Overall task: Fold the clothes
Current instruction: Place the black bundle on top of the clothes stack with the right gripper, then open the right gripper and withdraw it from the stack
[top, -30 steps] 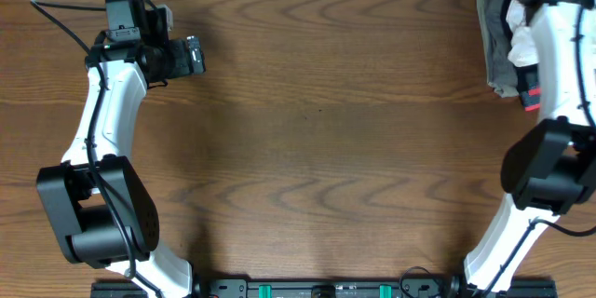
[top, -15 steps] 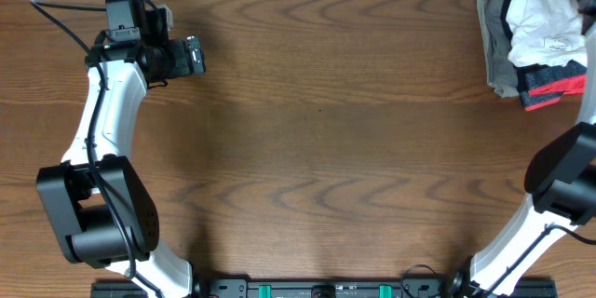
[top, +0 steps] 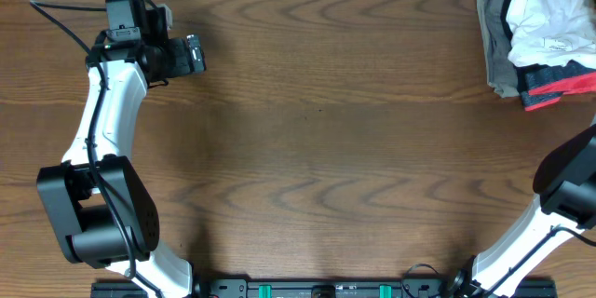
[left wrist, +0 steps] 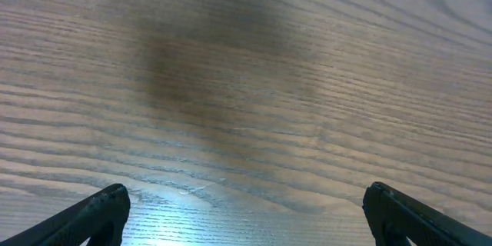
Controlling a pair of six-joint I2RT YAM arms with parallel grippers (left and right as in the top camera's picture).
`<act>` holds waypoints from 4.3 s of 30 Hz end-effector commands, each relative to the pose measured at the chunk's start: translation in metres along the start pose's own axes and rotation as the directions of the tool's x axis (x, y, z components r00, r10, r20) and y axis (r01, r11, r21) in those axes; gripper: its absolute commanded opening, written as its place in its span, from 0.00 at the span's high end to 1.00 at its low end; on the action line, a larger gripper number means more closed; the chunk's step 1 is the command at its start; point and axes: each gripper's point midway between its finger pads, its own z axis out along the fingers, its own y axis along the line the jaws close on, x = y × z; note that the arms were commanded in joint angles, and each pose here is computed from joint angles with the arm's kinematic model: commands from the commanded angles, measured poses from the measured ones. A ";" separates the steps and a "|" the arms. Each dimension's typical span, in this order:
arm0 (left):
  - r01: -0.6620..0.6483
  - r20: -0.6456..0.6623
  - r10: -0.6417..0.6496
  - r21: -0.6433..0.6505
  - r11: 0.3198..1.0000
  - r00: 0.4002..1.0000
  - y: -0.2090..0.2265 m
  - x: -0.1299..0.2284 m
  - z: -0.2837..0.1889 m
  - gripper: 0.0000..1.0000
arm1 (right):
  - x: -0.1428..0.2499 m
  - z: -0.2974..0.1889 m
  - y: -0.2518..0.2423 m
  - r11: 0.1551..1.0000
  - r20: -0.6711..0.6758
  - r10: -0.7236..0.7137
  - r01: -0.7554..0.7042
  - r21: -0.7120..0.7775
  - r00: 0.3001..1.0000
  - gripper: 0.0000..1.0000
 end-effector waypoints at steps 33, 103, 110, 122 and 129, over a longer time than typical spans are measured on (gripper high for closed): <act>0.002 -0.010 -0.002 -0.003 1.000 1.000 0.000 0.004 0.009 0.02 | -0.076 -0.084 0.263 0.742 0.163 -0.150 0.220 -0.633 0.975 0.01; 0.004 -0.022 -0.004 -0.005 1.000 1.000 0.005 0.007 0.030 0.02 | -0.057 0.002 0.093 0.591 -0.029 0.696 -0.595 -0.545 0.718 0.59; 0.004 -0.022 -0.004 -0.005 1.000 1.000 0.005 0.007 0.030 0.02 | -0.119 -0.151 -0.029 0.656 0.266 0.728 -0.529 -0.538 0.632 0.01; 0.004 -0.022 -0.004 -0.005 1.000 1.000 0.005 0.007 0.030 0.02 | -0.128 -0.314 -0.123 0.716 0.529 0.697 -0.498 -0.489 0.483 0.01; 0.004 -0.022 -0.004 -0.005 1.000 1.000 0.005 0.007 0.030 0.02 | -0.126 -0.335 -0.131 0.723 0.558 0.689 -0.495 -0.483 0.462 0.01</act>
